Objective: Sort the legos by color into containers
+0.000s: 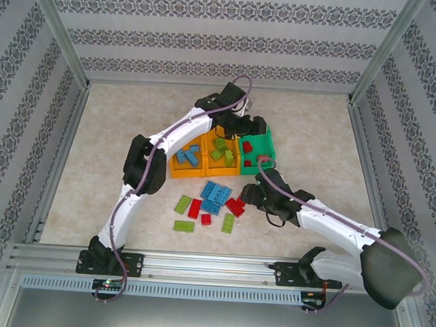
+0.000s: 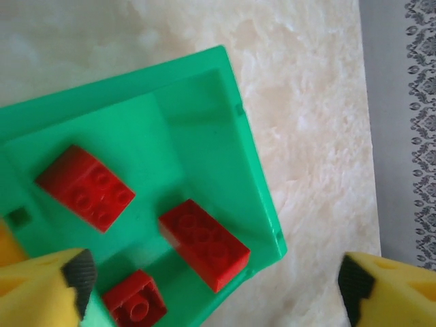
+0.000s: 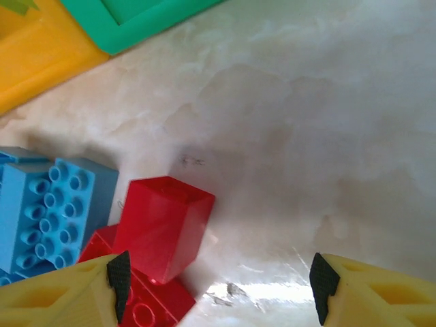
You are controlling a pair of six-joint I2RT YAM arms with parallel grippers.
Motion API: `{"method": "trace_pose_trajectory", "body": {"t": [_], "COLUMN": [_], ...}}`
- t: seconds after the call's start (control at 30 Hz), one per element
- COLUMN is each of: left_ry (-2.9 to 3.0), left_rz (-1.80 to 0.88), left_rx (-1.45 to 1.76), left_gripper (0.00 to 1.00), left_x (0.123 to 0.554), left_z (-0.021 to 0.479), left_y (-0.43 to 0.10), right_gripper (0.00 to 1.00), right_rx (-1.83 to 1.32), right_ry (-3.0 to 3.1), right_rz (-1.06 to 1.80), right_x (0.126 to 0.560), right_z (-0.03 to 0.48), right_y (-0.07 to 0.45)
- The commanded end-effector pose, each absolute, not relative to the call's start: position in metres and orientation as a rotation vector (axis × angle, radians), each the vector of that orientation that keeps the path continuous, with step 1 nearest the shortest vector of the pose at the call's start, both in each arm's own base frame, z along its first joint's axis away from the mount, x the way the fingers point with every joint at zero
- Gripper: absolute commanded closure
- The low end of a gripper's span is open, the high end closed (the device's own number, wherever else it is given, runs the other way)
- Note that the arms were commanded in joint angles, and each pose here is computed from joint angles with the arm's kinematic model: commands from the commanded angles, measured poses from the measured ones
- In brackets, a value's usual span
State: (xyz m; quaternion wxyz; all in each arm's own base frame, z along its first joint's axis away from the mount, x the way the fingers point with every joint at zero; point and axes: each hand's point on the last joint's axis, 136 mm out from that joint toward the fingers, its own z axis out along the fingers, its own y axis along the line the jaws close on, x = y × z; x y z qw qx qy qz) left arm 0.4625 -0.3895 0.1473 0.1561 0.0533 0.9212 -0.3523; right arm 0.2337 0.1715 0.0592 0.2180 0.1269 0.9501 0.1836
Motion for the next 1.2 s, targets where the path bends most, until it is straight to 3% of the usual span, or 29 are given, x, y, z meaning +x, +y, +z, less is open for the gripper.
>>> {"method": "trace_pose_trajectory", "body": {"t": [0.0, 0.5, 0.83, 1.17], "left_ry": [2.493, 2.432, 2.429, 2.369], "left_rz": [-0.971, -0.707, -0.658, -0.568], "left_rx": [0.238, 0.165, 0.119, 0.065], "left_gripper": [0.0, 0.01, 0.01, 0.01], "left_x": [0.449, 0.406, 0.397, 0.386], "left_z": [0.209, 0.197, 0.192, 0.2], "left_y": [-0.38, -0.3, -0.276, -0.243], "right_gripper": [0.28, 0.33, 0.57, 0.7], "right_rx": [0.404, 0.389, 0.373, 0.379], "right_ry": [2.576, 2.742, 2.79, 2.694], "right_rz": [0.523, 0.388, 0.307, 0.335], "right_x": [0.251, 0.248, 0.247, 0.26], "right_z": [0.071, 0.036, 0.028, 0.057], "right_y": [0.184, 0.202, 0.198, 0.181]}}
